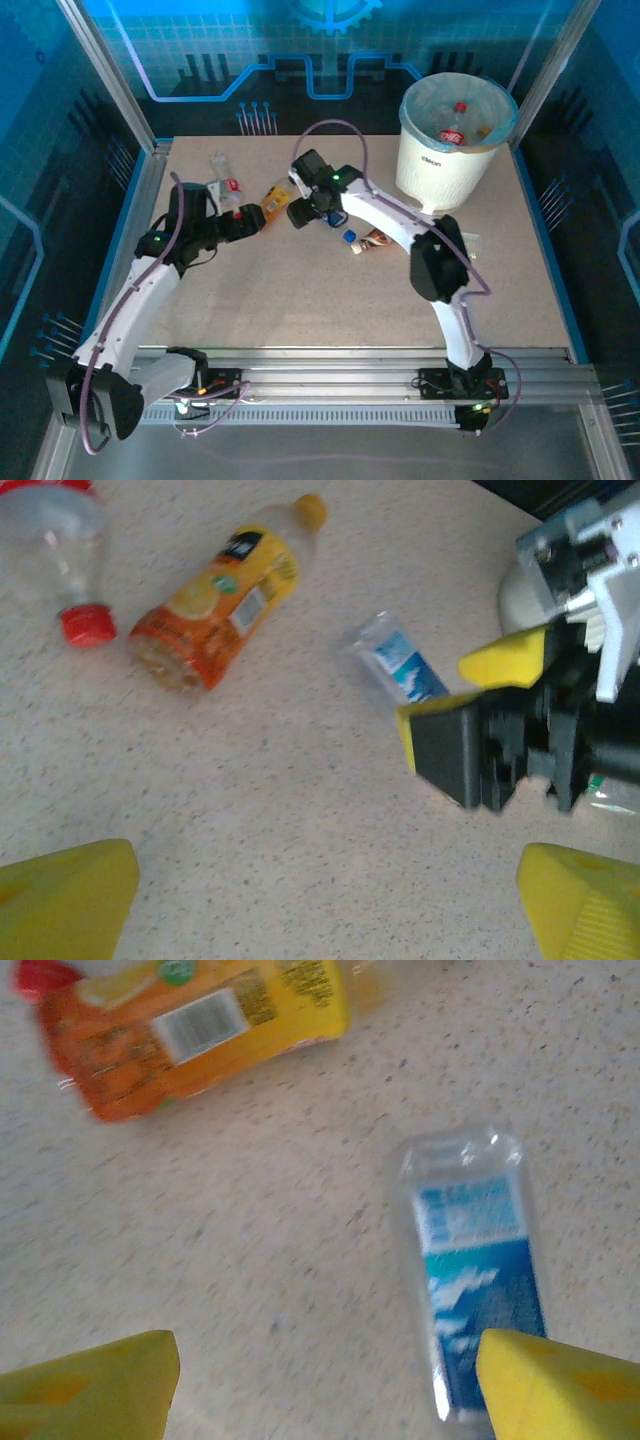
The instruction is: Put the plastic bottles in the bin
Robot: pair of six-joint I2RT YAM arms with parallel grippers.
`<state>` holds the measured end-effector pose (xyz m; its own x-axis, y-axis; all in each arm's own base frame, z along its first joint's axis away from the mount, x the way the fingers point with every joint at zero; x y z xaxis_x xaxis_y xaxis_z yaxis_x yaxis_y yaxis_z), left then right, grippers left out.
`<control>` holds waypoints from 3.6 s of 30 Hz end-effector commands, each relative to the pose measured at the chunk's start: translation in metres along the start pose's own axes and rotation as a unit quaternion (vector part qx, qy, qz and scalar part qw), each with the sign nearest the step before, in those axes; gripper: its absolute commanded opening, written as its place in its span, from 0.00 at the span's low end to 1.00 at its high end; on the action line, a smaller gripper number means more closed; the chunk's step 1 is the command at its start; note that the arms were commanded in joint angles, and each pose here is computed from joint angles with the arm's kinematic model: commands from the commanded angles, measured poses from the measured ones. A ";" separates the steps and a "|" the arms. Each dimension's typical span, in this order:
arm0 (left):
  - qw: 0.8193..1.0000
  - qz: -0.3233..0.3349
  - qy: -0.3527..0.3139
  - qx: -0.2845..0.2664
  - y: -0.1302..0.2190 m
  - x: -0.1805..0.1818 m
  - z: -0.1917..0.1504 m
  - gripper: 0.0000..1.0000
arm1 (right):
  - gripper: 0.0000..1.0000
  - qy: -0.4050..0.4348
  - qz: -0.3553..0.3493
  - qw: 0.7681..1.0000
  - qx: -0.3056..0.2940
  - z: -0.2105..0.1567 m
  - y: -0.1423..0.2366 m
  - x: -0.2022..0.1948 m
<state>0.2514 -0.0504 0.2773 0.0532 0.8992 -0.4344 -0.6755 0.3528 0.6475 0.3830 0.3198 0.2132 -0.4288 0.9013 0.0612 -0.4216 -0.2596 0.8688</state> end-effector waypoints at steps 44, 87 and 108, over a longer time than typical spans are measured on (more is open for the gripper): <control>0.999 -0.032 -0.033 -0.002 0.024 -0.016 0.000 0.93 | 0.51 0.038 -0.037 0.997 -0.058 0.033 0.116 0.000; 0.964 -0.162 -0.211 0.019 -0.011 -0.181 -0.019 0.92 | 0.77 -0.280 -0.247 0.863 -0.340 0.019 0.234 -0.305; 0.959 -0.163 -0.232 0.015 -0.011 -0.189 -0.019 0.93 | 0.72 -0.239 -0.122 0.910 -0.315 0.019 0.254 -0.257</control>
<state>0.2345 -0.2263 0.3308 0.5579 0.7611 -0.3309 -0.5225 0.6319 0.5725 0.4213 0.0073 0.4031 0.1966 0.9657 0.1694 -0.8876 0.1019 0.4493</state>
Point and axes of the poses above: each hand's point on the last joint's axis, 136 mm out from that joint toward the fingers, its own y axis back along the fingers, its own x axis along the line the jaws close on, z = x × y, the point moved 10 cm from there along y, back along the fingers, and after that the axes turned 8 degrees about -y, right-handed, at the moved point
